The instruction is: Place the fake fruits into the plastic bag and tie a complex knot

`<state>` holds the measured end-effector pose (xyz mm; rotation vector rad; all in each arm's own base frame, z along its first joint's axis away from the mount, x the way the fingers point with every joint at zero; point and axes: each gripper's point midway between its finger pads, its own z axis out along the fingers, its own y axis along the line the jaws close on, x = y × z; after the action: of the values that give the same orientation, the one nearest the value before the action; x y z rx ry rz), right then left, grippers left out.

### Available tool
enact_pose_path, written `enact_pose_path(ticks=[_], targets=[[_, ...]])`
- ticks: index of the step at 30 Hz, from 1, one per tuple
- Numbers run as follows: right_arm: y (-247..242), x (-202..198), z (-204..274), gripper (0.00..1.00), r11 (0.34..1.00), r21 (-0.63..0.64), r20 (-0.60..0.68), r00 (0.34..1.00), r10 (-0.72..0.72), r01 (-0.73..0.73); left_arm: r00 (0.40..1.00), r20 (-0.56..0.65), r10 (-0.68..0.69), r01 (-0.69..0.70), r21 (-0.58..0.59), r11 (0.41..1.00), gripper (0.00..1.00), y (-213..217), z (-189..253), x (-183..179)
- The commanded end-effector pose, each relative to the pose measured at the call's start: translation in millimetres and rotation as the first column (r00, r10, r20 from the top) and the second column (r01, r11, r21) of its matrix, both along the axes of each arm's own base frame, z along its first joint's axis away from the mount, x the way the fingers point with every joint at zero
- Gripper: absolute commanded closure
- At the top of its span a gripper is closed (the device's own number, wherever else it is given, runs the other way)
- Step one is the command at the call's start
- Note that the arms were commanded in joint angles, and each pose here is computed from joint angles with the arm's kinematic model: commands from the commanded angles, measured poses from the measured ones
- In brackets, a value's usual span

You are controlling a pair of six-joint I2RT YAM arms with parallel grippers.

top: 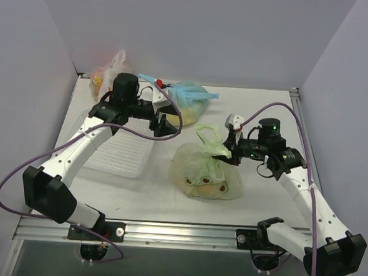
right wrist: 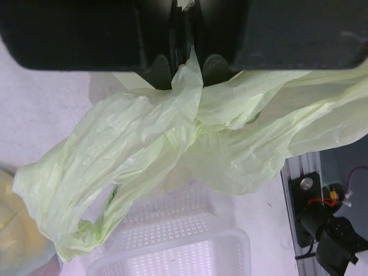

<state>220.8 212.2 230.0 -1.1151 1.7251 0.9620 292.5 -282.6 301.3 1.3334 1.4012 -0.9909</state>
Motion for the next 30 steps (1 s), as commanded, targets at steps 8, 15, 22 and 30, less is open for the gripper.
enact_pose_path(ticks=[8,15,22,30], targets=[[10.9,-11.2,16.9,1.0,0.973,-0.071,0.226,0.946,0.231,-0.22,0.981,0.131,-0.142,0.15,-0.051,0.987,0.2,-28.1,23.7,0.0],[12.8,-15.0,12.9,1.0,0.968,-0.085,0.219,0.943,0.249,-0.236,0.956,0.181,-0.231,0.234,0.004,0.972,0.22,-43.0,0.1,-6.9],[11.2,-14.2,13.0,1.0,0.968,-0.096,0.229,0.941,0.247,-0.231,0.944,0.18,-0.278,0.277,0.031,0.96,0.48,-50.5,-11.1,-13.7],[3.4,-2.3,9.0,1.0,0.988,-0.1,0.163,0.978,0.132,-0.117,0.953,0.172,-0.25,0.25,0.026,0.968,1.0,-36.5,11.6,-16.8]])
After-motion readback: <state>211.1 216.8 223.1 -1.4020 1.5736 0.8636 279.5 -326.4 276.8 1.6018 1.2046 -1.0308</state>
